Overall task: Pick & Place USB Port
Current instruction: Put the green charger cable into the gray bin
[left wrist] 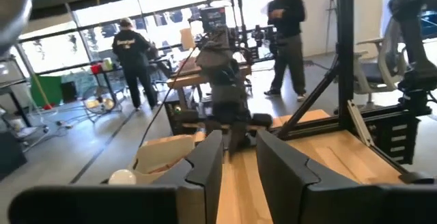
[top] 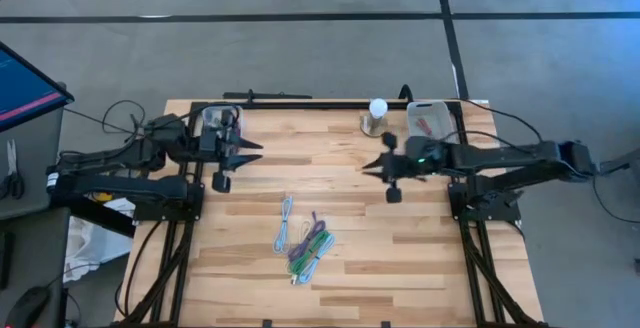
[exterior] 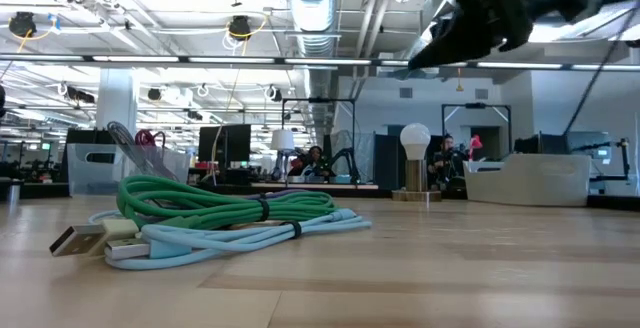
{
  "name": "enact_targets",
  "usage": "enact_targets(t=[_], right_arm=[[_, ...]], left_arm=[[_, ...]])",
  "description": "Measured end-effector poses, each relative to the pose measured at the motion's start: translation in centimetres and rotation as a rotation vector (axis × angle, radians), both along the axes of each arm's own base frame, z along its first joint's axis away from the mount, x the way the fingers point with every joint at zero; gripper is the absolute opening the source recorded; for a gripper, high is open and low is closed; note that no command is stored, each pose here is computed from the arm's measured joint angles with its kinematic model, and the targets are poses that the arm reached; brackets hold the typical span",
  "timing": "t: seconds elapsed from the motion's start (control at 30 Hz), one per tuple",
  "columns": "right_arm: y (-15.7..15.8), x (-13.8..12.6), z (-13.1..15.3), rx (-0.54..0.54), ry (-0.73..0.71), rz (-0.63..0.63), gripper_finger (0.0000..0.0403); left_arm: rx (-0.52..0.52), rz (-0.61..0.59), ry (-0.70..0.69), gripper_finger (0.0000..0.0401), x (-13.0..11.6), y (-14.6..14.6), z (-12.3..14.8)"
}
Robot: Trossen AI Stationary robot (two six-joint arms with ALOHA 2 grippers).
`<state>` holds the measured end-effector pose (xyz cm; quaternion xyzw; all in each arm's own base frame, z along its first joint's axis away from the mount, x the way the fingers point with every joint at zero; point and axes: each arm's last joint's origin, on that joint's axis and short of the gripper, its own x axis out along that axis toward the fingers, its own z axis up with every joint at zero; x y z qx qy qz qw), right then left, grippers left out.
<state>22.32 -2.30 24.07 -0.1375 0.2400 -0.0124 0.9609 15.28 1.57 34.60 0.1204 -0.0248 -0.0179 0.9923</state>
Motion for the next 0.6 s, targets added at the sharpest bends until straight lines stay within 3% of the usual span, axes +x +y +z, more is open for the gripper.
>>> enact_targets(t=[0.4,0.6], right_arm=[[2.5,7.4,-1.0,0.005,0.249,0.104,0.005],[3.5,9.9,-2.3,-0.074,0.398,0.104,0.0089]], left_arm=[[-0.002,0.021,-0.014,0.009,-1.0,-0.1,-0.7],[-0.003,0.02,-0.01,0.009,-1.0,-0.1,-0.7]])
